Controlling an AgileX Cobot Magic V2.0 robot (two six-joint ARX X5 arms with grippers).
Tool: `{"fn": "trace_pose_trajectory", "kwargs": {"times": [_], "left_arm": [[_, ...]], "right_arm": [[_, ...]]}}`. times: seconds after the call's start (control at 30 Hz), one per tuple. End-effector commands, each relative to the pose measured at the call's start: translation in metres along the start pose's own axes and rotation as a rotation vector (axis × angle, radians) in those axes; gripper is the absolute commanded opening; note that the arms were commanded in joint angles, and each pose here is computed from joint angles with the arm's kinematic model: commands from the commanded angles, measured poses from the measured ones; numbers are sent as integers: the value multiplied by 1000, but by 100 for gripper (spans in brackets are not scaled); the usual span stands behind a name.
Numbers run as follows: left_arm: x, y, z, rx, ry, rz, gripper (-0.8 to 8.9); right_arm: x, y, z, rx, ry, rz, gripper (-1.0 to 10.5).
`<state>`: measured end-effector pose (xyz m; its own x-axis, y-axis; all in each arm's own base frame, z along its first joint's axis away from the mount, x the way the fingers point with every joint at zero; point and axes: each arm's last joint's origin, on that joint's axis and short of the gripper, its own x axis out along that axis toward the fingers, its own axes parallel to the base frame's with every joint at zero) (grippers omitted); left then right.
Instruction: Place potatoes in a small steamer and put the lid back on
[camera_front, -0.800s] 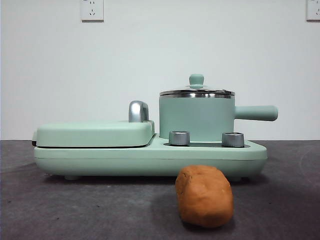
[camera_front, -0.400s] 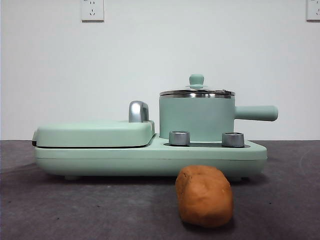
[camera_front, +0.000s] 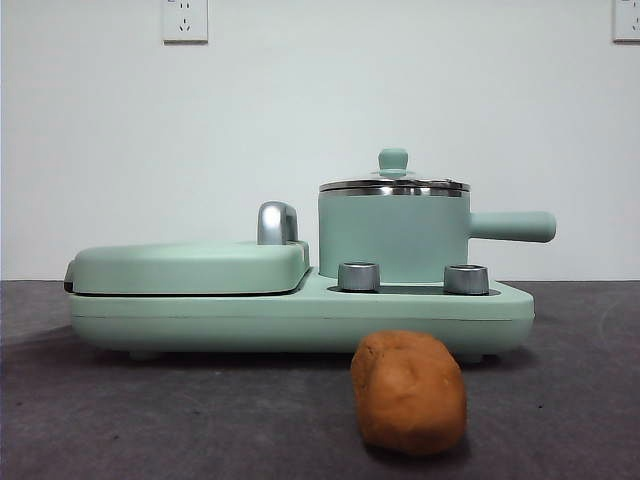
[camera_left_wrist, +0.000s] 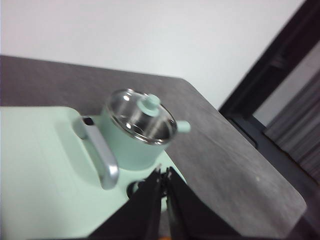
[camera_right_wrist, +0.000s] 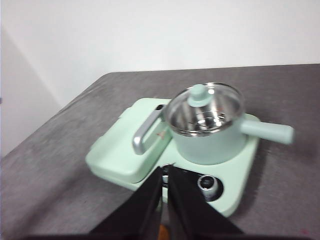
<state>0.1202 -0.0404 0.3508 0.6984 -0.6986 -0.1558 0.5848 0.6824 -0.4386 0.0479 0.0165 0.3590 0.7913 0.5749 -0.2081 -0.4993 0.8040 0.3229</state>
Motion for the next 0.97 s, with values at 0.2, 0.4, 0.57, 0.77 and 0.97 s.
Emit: {"fn": "trace_pose_trajectory", "kwargs": {"times": [0.2, 0.4, 0.57, 0.77, 0.97], "left_arm": [[5, -7, 6, 29, 53, -53, 29], [5, -7, 0, 65, 113, -54, 172], [10, -7, 0, 68, 122, -67, 463], [29, -3, 3, 55, 145, -93, 469], [62, -1, 12, 59, 219, -123, 469]], "right_arm": [[6, -1, 9, -17, 41, 66, 15], [7, -2, 10, -15, 41, 46, 49], [7, -3, 10, -14, 39, 25, 377], [7, -2, 10, -14, 39, 26, 438], [7, -2, 10, -14, 39, 28, 438]]}}
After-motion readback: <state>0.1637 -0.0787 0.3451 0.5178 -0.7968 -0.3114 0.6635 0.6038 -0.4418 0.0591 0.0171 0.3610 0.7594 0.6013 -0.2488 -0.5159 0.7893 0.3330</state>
